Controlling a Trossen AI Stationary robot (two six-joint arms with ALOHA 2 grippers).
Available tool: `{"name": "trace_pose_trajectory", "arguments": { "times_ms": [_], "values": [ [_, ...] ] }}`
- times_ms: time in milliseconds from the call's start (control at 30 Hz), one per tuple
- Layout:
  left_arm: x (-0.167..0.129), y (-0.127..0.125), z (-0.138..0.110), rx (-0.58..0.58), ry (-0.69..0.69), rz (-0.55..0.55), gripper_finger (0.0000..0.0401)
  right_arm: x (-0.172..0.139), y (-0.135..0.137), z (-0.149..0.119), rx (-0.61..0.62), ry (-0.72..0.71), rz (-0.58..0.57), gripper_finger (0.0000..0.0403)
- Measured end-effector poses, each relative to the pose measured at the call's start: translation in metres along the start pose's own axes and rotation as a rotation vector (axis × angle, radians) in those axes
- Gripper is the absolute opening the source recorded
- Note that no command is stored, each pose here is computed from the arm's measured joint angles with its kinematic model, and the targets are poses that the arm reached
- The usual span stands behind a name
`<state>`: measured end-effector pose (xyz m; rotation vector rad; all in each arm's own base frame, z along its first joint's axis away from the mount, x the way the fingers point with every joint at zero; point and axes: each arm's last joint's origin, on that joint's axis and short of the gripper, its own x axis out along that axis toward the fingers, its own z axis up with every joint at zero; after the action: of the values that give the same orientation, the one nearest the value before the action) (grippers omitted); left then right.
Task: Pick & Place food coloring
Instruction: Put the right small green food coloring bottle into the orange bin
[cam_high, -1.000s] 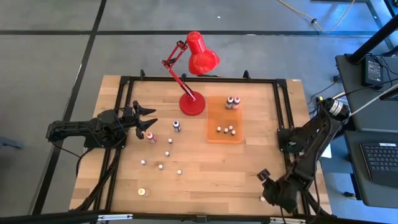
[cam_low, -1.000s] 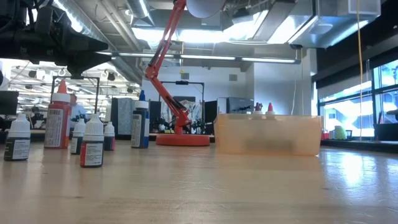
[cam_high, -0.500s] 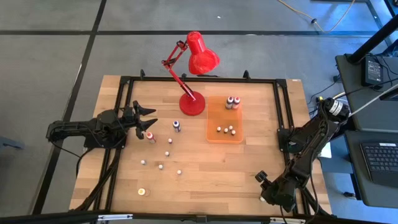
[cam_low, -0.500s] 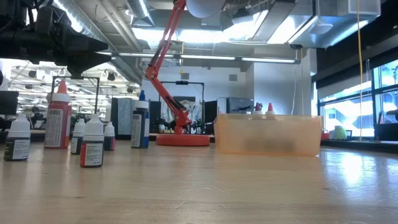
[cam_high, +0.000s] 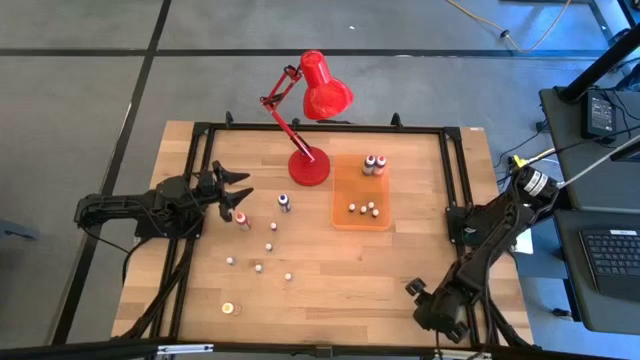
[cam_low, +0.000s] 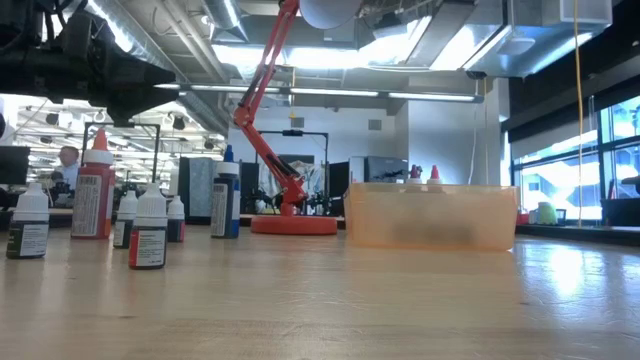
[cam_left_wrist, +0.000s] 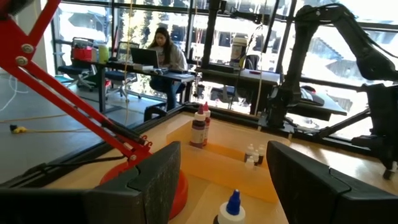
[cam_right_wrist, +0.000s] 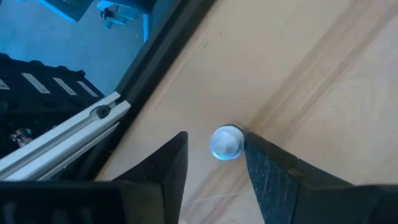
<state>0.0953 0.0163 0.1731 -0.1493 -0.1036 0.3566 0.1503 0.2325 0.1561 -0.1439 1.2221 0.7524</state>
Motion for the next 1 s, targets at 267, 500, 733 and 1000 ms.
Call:
{"name": "trace_pose_trajectory", "arguments": {
  "times_ms": [267,500,733,1000],
  "values": [
    [0.0000,0.0001,0.0000,0.000,0.000,0.003,0.0231,0.0000,-0.0020,-0.0010,0.004,-0.005,-0.057,0.0161],
    [0.0000,0.0001,0.0000,0.000,0.000,0.003,0.0230,0.0000,-0.0024,-0.0008,0.004,-0.011,-0.070,0.0161],
    [0.0000,0.0000,0.0001,0.000,-0.001,0.001,0.0232,0.0000,-0.0017,0.0002,0.053,-0.021,-0.059,0.0161],
    [0.0000,0.0000,0.0000,0.000,0.000,0.001,0.0232,0.0000,-0.0016,-0.0003,0.058,-0.013,-0.051,0.0161]
  ]
}}
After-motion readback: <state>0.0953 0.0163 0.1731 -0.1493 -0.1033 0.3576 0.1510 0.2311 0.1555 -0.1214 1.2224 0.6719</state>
